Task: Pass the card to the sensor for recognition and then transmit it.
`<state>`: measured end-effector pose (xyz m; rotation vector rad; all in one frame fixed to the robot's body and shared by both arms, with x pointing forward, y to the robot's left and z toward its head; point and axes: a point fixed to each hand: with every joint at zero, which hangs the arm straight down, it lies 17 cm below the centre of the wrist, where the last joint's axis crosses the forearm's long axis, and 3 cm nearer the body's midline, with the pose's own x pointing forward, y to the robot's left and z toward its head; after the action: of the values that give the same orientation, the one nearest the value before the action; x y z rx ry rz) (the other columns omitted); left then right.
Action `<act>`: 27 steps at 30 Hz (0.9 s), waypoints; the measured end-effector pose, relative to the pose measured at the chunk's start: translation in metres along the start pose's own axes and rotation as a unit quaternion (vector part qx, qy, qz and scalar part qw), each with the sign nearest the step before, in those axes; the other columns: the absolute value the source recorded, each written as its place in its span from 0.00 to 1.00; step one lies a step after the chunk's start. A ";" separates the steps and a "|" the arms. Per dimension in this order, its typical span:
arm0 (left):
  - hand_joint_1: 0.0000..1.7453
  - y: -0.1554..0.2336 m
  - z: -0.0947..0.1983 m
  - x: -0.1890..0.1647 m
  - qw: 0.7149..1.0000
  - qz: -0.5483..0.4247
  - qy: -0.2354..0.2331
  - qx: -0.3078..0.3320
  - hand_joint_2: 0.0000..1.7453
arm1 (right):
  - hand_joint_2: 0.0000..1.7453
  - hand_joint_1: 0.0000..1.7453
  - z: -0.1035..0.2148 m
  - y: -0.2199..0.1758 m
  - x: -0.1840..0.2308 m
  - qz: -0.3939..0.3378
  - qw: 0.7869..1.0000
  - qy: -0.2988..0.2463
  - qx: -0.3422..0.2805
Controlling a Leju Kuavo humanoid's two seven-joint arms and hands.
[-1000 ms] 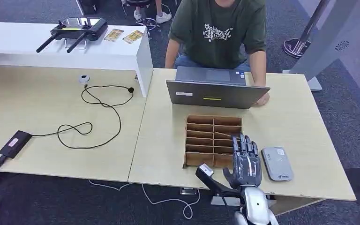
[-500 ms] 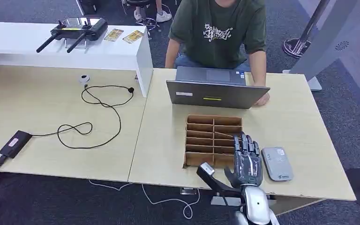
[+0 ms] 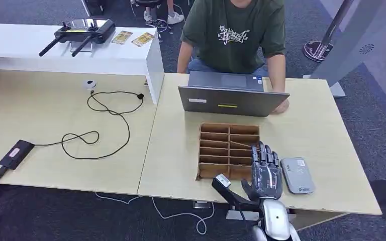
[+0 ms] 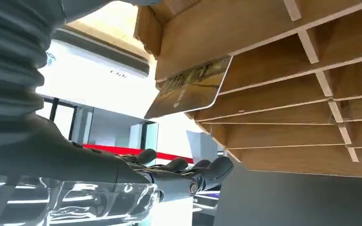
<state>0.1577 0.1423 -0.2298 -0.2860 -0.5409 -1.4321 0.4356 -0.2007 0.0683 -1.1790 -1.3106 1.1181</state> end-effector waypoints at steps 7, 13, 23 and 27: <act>0.00 -0.002 0.000 -0.001 1.000 0.002 0.000 -0.001 0.00 | 1.00 0.00 0.001 0.005 0.001 0.003 1.000 -0.003 0.012; 0.00 -0.004 0.000 -0.002 1.000 0.002 0.000 -0.002 0.00 | 1.00 0.00 0.001 0.005 0.001 0.003 1.000 -0.003 0.012; 0.00 -0.004 0.001 -0.003 1.000 0.003 0.002 -0.001 0.00 | 1.00 0.00 0.001 0.005 0.001 0.003 1.000 -0.004 0.012; 0.00 -0.004 0.001 -0.004 1.000 0.003 0.001 0.000 0.00 | 1.00 0.00 0.000 0.004 0.002 0.002 1.000 -0.011 0.012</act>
<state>0.1535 0.1455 -0.2316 -0.2862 -0.5385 -1.4269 0.4354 -0.1981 0.0641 -1.1563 -1.3078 1.1498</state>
